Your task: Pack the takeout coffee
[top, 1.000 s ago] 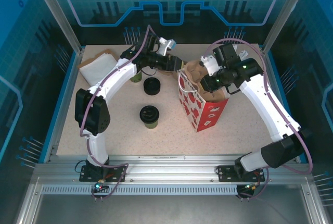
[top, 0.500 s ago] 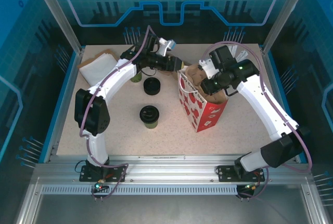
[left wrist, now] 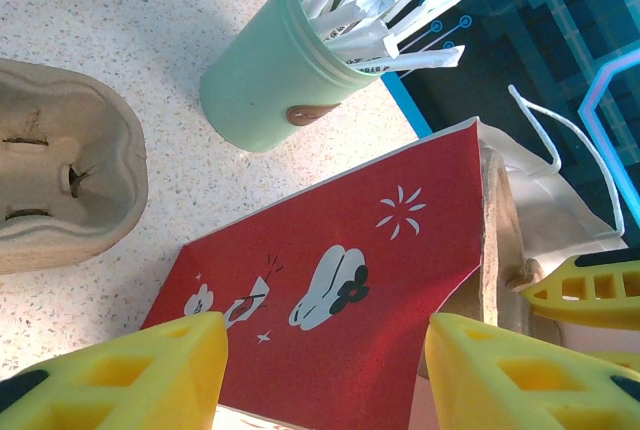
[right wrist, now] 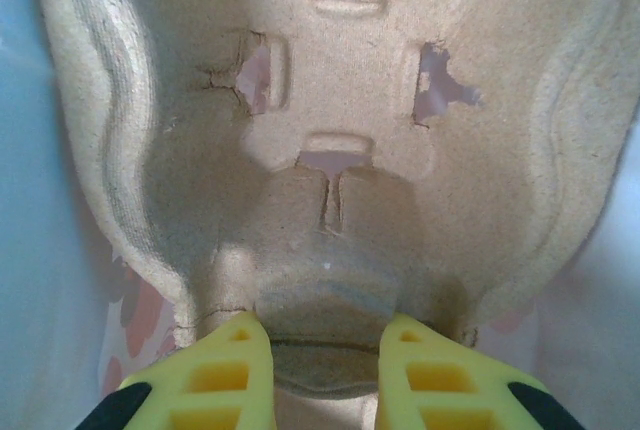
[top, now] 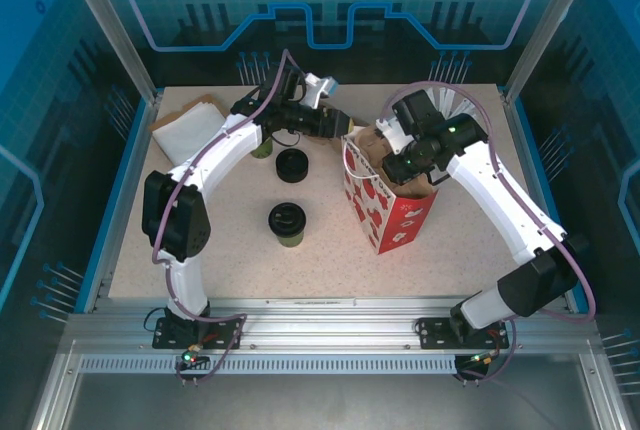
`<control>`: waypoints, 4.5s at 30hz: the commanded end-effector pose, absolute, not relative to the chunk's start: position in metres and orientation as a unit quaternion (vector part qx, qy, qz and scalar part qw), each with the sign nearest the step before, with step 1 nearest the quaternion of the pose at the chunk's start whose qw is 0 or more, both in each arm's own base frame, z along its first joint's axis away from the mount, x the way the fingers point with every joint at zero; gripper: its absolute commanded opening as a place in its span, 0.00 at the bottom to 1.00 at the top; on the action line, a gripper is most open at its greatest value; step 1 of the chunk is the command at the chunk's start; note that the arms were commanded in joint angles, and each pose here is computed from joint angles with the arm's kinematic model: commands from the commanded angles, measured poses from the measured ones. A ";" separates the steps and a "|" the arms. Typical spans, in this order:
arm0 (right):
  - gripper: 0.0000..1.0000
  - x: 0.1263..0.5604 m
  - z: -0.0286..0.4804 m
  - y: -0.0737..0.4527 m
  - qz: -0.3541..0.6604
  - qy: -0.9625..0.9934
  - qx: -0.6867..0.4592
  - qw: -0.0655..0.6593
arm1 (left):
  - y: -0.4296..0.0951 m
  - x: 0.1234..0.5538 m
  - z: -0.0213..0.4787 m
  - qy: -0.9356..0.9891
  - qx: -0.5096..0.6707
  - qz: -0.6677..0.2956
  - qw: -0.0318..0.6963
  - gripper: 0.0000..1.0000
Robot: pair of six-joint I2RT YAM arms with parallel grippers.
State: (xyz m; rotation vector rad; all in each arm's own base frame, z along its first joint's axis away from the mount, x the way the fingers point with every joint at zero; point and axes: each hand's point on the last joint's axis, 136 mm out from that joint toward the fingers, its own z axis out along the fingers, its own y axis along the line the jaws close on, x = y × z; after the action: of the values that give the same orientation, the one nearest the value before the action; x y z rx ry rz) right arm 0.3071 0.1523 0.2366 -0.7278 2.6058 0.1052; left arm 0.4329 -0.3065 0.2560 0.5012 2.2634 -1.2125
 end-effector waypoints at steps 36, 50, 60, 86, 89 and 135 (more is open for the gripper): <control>0.22 0.296 0.215 0.152 0.020 0.948 -0.269 0.167 | -0.297 0.426 0.288 0.818 0.170 -0.456 0.308 0.67; 0.23 0.309 0.210 0.164 0.027 0.935 -0.318 0.152 | -0.250 0.417 0.330 0.813 0.094 -0.398 0.415 0.76; 0.23 0.314 0.193 0.169 0.015 0.934 -0.328 0.139 | -0.215 0.373 0.325 0.815 0.060 -0.368 0.443 0.76; 0.26 0.316 0.126 0.180 0.026 0.941 -0.315 0.120 | -0.188 0.322 0.301 0.826 0.043 -0.349 0.441 0.76; 0.27 0.317 0.118 0.185 0.037 0.939 -0.320 0.123 | -0.186 0.321 0.299 0.826 0.042 -0.347 0.442 0.76; 0.48 0.316 0.072 0.186 0.017 0.943 -0.322 0.085 | -0.190 0.318 0.288 0.829 0.044 -0.356 0.429 0.76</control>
State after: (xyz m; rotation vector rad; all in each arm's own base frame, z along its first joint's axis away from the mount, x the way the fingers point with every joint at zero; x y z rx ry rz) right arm 0.3226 0.1858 0.0754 -0.9444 2.7643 0.0752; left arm 0.3213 -0.1903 0.2886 0.0995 2.0782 -0.8825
